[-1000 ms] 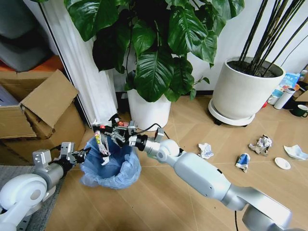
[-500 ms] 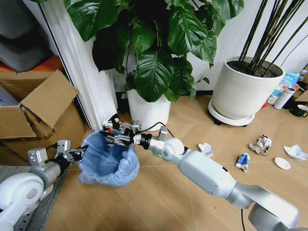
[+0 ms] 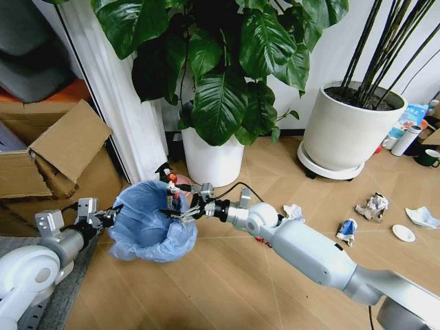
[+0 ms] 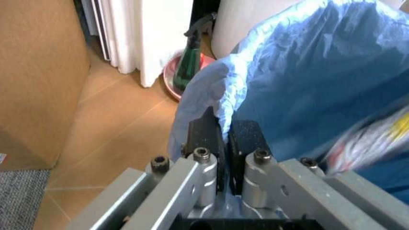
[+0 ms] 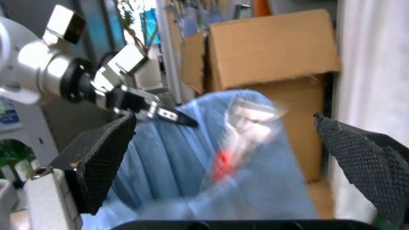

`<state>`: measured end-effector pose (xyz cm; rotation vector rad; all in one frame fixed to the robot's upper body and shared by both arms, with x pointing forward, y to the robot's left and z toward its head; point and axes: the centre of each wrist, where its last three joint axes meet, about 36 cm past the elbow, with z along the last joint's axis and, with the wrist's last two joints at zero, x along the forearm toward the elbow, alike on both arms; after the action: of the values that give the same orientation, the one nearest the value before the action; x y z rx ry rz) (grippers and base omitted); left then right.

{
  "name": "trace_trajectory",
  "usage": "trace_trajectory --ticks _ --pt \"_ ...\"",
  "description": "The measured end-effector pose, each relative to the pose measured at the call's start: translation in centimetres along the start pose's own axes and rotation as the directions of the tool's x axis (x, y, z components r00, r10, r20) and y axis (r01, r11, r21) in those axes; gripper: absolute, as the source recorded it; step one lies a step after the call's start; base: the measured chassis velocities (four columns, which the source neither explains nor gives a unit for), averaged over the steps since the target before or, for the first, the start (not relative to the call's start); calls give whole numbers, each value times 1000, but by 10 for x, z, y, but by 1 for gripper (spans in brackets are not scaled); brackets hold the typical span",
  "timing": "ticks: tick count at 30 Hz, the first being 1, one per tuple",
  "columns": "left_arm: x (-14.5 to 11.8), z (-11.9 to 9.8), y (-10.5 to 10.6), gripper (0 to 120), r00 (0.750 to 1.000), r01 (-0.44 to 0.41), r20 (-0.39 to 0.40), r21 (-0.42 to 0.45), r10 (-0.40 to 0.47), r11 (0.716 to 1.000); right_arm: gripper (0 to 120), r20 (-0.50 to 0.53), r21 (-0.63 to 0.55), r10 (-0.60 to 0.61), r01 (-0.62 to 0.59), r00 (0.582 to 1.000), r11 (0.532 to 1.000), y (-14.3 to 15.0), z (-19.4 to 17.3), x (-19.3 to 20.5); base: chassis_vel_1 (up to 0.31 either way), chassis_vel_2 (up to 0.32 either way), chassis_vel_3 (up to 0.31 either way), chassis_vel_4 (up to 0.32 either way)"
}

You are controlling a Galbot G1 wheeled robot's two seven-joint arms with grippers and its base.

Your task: Pick up the trash bin and place the garbage on the floor into it.

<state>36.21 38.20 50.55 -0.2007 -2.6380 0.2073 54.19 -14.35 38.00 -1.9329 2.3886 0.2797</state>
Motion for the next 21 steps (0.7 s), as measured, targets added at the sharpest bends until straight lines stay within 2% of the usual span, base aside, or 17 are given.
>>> trace_trajectory --ticks 13,15,16,20,21 --pt "-3 -1 0 0 1000 7 7 5 -7 1000 100 -34 16 123 -123 992 992 1 4 62 0 0 0 0" --pt "-3 0 0 0 1000 10 8 12 -10 1000 100 -67 20 229 -228 971 973 7 15 86 0 0 0 0" --pt "-3 0 0 0 1000 10 8 12 -10 1000 100 -67 20 229 -228 971 973 7 15 86 0 0 0 0" --pt "-2 1 1 0 1000 17 15 21 -18 1000 100 -155 24 451 -454 879 891 31 51 125 0 0 0 0" --pt "-2 1 1 0 1000 17 15 21 -18 1000 100 -155 24 451 -454 879 891 31 51 125 0 0 0 0"
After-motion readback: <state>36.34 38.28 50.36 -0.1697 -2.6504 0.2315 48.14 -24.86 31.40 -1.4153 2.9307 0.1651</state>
